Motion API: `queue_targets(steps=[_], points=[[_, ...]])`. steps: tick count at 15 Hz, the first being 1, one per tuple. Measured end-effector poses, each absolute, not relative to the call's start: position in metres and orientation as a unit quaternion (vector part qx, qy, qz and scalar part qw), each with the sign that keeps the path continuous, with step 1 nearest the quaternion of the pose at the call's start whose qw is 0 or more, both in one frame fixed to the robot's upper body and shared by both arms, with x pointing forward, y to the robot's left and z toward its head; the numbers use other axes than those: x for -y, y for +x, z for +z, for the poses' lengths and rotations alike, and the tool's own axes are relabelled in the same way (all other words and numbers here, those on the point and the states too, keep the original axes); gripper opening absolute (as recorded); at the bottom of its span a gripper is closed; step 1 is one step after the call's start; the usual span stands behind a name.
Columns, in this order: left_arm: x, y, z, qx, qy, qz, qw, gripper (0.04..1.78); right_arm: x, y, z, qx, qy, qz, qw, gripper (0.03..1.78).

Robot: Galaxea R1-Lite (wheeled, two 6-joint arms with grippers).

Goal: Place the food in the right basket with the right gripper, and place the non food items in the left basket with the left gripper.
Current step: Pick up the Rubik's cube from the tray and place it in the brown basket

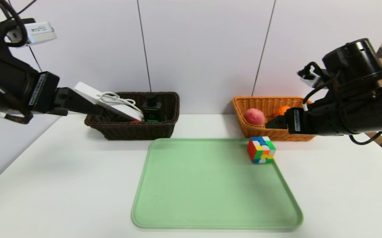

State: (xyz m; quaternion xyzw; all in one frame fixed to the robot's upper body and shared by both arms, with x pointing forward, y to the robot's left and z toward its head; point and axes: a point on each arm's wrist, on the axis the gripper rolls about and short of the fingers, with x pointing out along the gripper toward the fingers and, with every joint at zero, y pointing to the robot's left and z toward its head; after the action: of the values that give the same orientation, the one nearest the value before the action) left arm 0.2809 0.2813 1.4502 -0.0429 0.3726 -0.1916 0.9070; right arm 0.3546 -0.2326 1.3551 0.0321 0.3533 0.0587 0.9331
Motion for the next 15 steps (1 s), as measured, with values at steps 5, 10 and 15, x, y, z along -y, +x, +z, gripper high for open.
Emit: queue_targets(steps=[5, 10, 15], points=[[-0.295, 0.225, 1.439, -0.339, -0.067, -0.197, 0.917, 1.65, 0.216, 0.381, 1.347, -0.437, -0.002, 0.039, 0.898, 1.71], [-0.298, 0.210, 1.439, -0.327, -0.064, -0.202, 0.921, 1.67, 0.202, 0.396, 1.325, -0.478, -0.006, 0.032, 0.878, 1.71], [-0.299, 0.208, 1.433, -0.335, -0.062, -0.202, 0.918, 1.68, 0.192, 0.408, 1.307, -0.495, -0.001, 0.025, 0.868, 1.71]])
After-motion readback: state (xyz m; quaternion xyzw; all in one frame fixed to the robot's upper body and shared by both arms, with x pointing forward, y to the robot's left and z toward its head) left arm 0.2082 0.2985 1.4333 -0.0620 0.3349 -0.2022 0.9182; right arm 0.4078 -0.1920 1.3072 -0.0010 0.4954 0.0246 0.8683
